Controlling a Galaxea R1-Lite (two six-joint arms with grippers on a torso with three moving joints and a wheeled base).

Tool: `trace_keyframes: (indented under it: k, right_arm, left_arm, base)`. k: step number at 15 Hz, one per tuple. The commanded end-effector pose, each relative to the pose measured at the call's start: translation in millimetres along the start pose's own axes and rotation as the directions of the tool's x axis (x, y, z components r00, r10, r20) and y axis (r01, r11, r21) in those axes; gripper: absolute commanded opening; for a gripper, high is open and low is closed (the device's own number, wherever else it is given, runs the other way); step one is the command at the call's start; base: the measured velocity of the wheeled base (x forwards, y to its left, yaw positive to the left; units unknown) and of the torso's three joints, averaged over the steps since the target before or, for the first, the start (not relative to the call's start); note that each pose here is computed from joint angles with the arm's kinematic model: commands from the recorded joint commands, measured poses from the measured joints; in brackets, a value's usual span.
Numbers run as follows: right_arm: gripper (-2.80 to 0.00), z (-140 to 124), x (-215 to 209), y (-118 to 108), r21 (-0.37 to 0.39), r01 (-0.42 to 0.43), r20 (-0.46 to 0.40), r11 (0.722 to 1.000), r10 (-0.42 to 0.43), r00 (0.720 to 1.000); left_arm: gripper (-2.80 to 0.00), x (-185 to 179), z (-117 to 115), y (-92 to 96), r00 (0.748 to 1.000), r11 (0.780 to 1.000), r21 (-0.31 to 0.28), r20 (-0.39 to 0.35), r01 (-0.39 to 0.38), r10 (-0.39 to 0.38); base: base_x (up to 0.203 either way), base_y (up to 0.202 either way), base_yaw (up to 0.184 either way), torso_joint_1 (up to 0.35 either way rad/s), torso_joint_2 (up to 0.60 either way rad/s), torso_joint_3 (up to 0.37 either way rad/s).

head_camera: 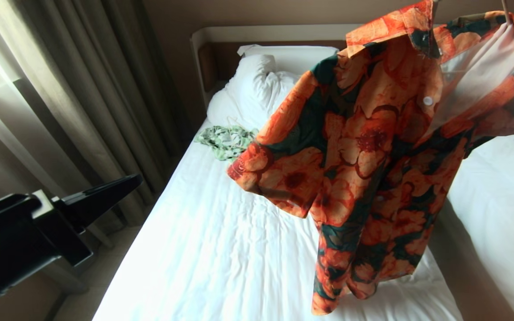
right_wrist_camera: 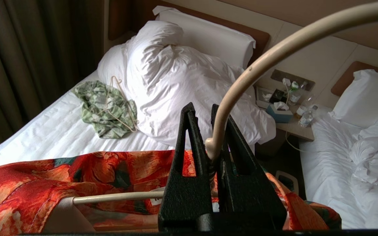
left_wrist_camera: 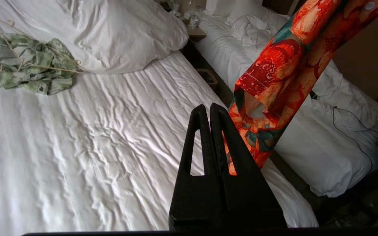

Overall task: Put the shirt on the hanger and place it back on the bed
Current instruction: Take the clothes hanger out of the clothes

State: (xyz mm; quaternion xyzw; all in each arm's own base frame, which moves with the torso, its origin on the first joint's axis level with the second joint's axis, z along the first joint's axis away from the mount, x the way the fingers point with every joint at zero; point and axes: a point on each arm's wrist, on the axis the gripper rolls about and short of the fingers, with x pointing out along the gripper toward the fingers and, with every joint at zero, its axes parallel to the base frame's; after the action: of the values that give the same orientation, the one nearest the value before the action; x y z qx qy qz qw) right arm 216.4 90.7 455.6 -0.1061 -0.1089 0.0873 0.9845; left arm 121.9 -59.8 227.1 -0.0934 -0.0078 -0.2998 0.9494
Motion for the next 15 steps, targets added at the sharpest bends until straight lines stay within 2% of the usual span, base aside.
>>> trace_keyframes:
  k: [1,6,9,11,12,14,15]
  right_arm:
    - [-2.8,-2.5,2.1,0.7,-0.002,0.0,-0.01,1.0,0.0,1.0]
    - [-2.8,-1.0,2.5,0.4,0.019,0.008,0.009,1.0,-0.008,1.0]
    - [-2.8,-2.3,7.2,0.1,0.022,0.081,-0.01,0.996,-0.081,0.997]
    - [-2.8,-7.0,13.2,-1.6,0.018,0.113,-0.028,0.993,-0.112,0.993]
    - [-2.8,-10.1,17.9,-3.6,0.018,0.127,-0.031,0.992,-0.127,0.991]
    - [-2.8,-14.0,25.8,-1.5,0.025,0.131,-0.027,0.991,-0.131,0.991]
    - [-2.8,-15.4,28.0,-1.3,0.025,0.133,-0.03,0.991,-0.132,0.991]
  left_arm:
    - [-2.8,2.0,0.1,0.0,1.0,1.0,-0.002,-0.003,0.01,-0.01]
    - [-2.8,1.6,1.3,-1.0,0.999,0.999,-0.001,-0.001,0.032,-0.032]
    - [-2.8,9.8,8.4,-6.4,0.998,0.998,-0.005,-0.018,0.06,-0.06]
    - [-2.8,14.4,11.3,-19.4,0.985,0.994,-0.026,-0.138,0.102,-0.104]
    - [-2.8,17.5,15.5,-28.2,0.976,0.991,-0.02,-0.171,0.135,-0.137]
    - [-2.8,36.7,7.0,-37.9,0.958,0.988,0.021,-0.246,0.154,-0.145]
    - [0.0,45.8,-0.4,-45.9,0.947,0.985,0.037,-0.282,0.168,-0.151]
  base:
    - [0.0,0.0,0.0,0.148,-0.31,-0.178]
    - [0.0,0.0,0.0,0.006,-0.01,-0.006]
    - [0.0,0.0,0.0,0.0,0.0,0.0]
    - [0.0,0.0,0.0,0.0,0.0,0.0]
    - [0.0,0.0,0.0,0.0,0.0,0.0]
    - [0.0,0.0,0.0,0.0,0.0,0.0]
    - [0.0,0.0,0.0,0.0,0.0,0.0]
